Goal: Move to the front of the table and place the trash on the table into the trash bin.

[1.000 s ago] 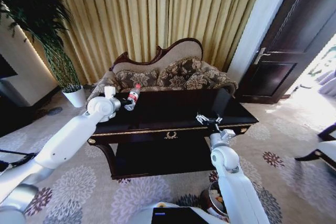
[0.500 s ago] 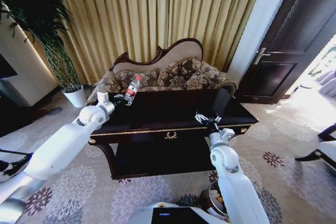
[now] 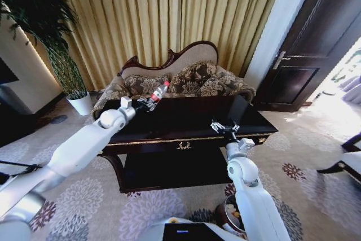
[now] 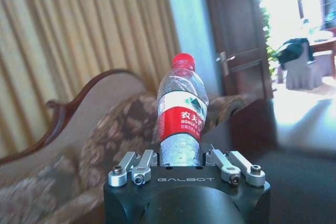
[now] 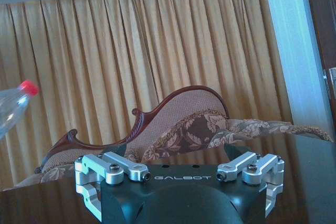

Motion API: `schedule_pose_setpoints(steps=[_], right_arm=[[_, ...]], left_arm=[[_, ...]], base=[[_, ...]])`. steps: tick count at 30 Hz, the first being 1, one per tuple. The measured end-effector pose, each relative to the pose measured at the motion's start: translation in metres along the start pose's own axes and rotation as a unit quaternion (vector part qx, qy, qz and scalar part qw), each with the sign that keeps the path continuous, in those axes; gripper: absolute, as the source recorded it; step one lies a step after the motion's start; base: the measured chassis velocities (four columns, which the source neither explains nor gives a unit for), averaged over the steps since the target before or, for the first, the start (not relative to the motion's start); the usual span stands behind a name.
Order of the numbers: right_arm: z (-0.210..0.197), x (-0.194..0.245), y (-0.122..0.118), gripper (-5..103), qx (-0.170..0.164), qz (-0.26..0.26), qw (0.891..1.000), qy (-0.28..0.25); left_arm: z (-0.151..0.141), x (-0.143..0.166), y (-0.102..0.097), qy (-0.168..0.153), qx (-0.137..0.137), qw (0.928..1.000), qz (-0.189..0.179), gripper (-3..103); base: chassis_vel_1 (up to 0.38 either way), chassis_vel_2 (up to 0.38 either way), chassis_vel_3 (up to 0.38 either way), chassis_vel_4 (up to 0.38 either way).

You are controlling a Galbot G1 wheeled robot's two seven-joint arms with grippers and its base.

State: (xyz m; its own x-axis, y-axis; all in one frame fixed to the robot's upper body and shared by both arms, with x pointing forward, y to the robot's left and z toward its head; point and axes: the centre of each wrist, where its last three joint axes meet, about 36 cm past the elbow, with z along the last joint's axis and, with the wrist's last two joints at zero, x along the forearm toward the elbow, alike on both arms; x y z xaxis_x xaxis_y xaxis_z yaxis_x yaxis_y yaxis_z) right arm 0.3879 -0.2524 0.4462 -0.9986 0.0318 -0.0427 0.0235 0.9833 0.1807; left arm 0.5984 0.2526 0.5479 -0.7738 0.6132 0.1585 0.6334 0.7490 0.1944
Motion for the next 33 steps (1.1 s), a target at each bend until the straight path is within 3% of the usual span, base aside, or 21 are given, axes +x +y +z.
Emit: schedule_pose_setpoints(steps=[8, 12, 21, 28, 31, 33], right_arm=[[-0.007, -0.005, 0.004, 100, -0.006, -0.025, 1.0, 0.016], [-0.02, -0.038, -0.001, 100, -0.016, -0.067, 0.998, 0.017], [-0.045, -0.089, 0.001, 100, -0.034, -0.112, 0.993, 0.019], [-0.052, -0.104, 0.008, 100, -0.08, -0.153, 0.983, 0.061], [-0.059, -0.104, 0.013, 100, -0.118, -0.177, 0.973, 0.091], [-0.06, -0.104, 0.015, 100, -0.125, -0.182, 0.971, 0.097]], left_arm=[[-0.012, -0.025, -0.022, -0.021, 0.001, 0.999, 0.039, 35], [-0.005, -0.028, -0.045, -0.022, 0.016, 0.9986, 0.046, 35], [-0.006, -0.028, -0.057, -0.023, 0.025, 0.9982, 0.051, 35], [-0.001, -0.025, -0.059, -0.02, 0.026, 0.9977, 0.06, 35], [0.001, -0.021, -0.058, -0.022, 0.016, 0.9976, 0.064, 35], [0.001, -0.019, -0.057, -0.023, 0.009, 0.9975, 0.066, 35]], base=[[0.0, 0.0, 0.0, 0.0], [0.0, 0.0, 0.0, 0.0], [0.0, 0.0, 0.0, 0.0], [0.0, 0.0, 0.0, 0.0], [0.0, 0.0, 0.0, 0.0], [0.0, 0.0, 0.0, 0.0]])
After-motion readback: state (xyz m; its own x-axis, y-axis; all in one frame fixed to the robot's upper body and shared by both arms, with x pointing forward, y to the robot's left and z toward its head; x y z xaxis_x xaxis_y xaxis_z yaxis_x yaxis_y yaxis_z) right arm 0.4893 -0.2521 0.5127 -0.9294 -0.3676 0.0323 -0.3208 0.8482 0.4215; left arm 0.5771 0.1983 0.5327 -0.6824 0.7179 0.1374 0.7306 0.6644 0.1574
